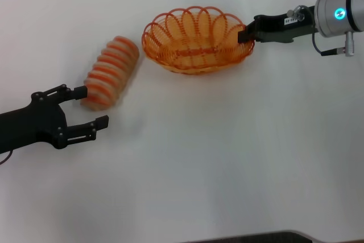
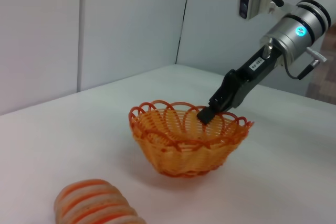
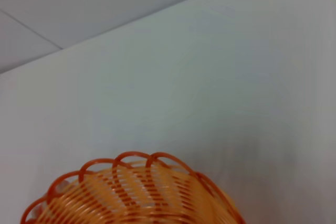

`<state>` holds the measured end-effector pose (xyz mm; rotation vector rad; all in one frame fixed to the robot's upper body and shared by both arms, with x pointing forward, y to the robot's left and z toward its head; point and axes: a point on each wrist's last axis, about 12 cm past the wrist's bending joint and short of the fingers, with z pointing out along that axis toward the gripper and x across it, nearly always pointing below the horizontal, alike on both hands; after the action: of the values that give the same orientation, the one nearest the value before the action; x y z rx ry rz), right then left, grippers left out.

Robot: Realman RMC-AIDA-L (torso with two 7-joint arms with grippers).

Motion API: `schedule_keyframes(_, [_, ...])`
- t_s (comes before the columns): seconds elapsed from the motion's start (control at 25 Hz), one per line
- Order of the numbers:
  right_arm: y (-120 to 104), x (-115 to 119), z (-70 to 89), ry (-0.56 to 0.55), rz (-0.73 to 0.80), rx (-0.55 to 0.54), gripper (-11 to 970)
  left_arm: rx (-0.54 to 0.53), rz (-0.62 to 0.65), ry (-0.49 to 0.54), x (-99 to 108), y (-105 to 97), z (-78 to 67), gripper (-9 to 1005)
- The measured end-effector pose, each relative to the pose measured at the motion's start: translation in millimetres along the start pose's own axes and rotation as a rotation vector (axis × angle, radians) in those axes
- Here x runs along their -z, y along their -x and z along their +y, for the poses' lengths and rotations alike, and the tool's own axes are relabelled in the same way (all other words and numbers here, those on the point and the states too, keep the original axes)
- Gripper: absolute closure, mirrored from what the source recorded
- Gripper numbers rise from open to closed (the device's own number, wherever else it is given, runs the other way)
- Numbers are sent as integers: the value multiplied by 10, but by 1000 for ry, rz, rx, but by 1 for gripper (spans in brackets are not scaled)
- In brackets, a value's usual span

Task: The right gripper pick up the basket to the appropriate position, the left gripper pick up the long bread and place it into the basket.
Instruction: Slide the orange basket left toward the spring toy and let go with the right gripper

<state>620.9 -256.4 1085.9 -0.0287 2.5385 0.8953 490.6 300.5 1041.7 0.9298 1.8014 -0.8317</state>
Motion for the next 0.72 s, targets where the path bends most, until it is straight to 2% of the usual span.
schedule_keyframes(0.72, [-138, -109, -40, -8, 10, -19, 865, -1, 6, 1, -3, -5, 2, 141])
